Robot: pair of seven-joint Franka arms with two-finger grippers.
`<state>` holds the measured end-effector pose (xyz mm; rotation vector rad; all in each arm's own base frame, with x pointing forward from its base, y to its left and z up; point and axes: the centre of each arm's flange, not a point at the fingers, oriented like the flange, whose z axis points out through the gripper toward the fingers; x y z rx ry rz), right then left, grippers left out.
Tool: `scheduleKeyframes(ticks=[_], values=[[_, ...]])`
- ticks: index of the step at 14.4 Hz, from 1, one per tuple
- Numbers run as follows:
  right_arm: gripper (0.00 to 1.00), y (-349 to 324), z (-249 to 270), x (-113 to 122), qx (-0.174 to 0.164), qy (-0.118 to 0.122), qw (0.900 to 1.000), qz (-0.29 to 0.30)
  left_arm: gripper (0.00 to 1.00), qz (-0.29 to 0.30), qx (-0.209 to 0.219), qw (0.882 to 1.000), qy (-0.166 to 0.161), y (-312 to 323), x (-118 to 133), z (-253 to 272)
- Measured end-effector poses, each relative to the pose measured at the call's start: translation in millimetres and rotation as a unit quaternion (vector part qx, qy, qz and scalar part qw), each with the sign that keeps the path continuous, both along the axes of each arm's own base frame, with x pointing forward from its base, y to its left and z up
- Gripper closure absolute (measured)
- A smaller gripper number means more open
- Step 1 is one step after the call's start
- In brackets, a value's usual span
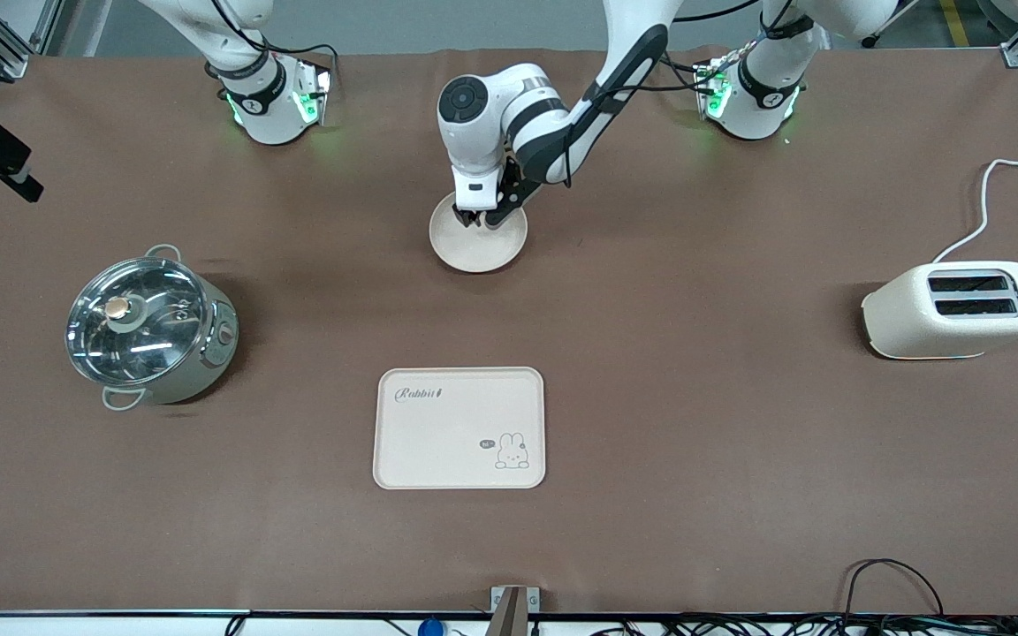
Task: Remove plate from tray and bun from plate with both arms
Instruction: 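Lower the left gripper into the plate and grasp the white bun, then lift the bun and carry it toward the toaster with the left gripper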
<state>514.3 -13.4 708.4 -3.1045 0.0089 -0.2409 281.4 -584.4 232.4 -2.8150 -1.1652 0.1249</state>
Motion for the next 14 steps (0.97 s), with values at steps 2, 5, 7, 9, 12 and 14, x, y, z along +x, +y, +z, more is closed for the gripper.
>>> scheduleKeyframes(ticks=[2, 5, 7, 9, 12, 14], values=[[0.0, 3, -2, 1, -0.004, 0.008, 1.0, 0.006, 0.26, 0.024, 0.006, 1.0, 0.001, -5, -11, -9], [0.0, 1, -3, 1, 0.0, 0.013, 1.0, 0.01, 0.31, 0.043, 0.014, 0.999, 0.004, -7, -20, -25], [0.0, -12, -2, 2, 0.002, 0.013, 1.0, 0.001, 0.33, 0.044, 0.019, 0.999, 0.007, -5, -20, -34], [0.0, -16, -2, 3, 0.003, 0.018, 1.0, -0.002, 0.48, 0.044, 0.022, 0.999, 0.008, -4, -20, -38], [0.0, -19, -14, 4, 0.005, 0.046, 0.999, -0.003, 0.64, 0.047, 0.02, 0.999, 0.007, -4, -16, -36], [0.0, -23, -25, 11, 0.005, 0.058, 0.998, -0.006, 0.81, 0.05, 0.017, 0.999, 0.005, -5, -12, -34]])
